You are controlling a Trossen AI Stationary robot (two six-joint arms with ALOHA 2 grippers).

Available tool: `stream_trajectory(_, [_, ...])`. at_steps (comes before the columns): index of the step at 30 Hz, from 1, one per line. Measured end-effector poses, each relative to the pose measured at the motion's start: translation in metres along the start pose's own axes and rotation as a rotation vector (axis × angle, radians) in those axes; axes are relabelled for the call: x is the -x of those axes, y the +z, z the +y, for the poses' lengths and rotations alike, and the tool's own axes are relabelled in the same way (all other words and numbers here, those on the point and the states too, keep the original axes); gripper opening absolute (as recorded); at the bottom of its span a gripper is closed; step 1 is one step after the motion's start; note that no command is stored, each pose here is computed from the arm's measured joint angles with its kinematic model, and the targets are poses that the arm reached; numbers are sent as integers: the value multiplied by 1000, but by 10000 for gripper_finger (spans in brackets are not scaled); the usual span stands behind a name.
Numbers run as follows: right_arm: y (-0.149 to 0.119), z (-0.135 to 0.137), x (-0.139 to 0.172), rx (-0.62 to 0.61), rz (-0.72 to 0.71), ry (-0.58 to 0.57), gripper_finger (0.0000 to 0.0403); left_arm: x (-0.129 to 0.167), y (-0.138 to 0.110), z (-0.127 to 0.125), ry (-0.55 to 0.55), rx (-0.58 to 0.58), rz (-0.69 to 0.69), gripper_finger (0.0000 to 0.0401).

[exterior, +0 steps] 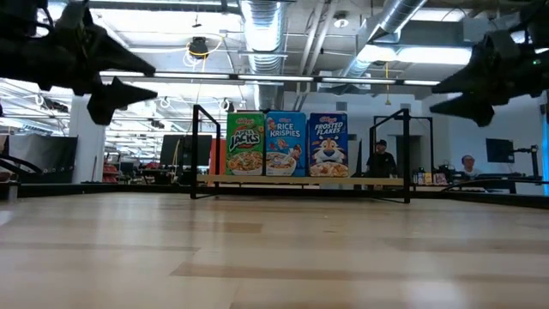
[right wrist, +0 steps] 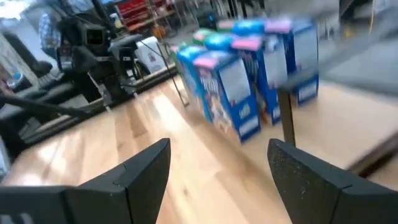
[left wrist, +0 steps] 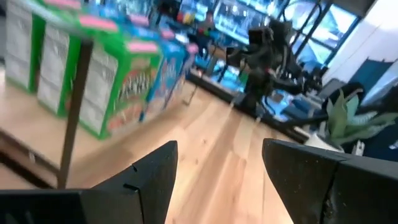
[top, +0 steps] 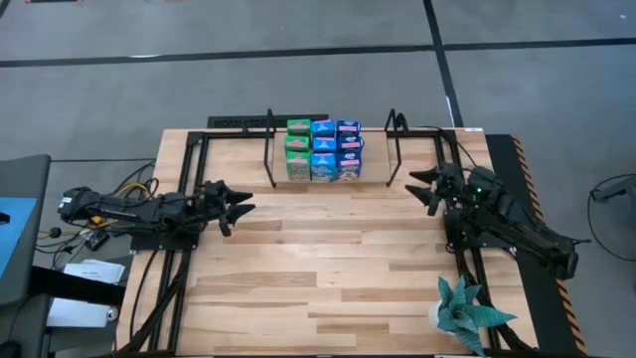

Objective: Stack cereal on shelf
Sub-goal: Return to Home Position

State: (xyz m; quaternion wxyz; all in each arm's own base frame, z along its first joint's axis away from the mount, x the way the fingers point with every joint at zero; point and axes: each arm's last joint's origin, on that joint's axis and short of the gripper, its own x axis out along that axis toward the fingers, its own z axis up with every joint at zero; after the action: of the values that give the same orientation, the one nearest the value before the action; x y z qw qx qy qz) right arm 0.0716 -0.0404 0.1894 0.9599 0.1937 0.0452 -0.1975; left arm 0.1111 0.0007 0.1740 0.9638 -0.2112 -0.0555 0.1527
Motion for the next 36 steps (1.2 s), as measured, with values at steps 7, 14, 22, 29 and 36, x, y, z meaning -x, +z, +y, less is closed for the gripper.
stream_trajectory(7, [-15, -7, -2, -883, 28, -177, 291, 1, -13, 5, 34, 3, 132, 226])
stream_trajectory(14, [-23, -11, 0, -774, 70, -284, 291, 2, -19, 9, 68, -37, 203, 226])
stream_trajectory(22, [-25, -11, 1, -692, 95, -290, 291, 2, -20, 9, 70, -39, 207, 226])
stream_trajectory(29, [-25, -11, 1, -692, 99, -294, 291, 2, -20, 9, 70, -39, 207, 226])
stream_trajectory(36, [-25, -11, 1, -690, 99, -294, 291, 2, -19, 9, 70, -39, 207, 226])
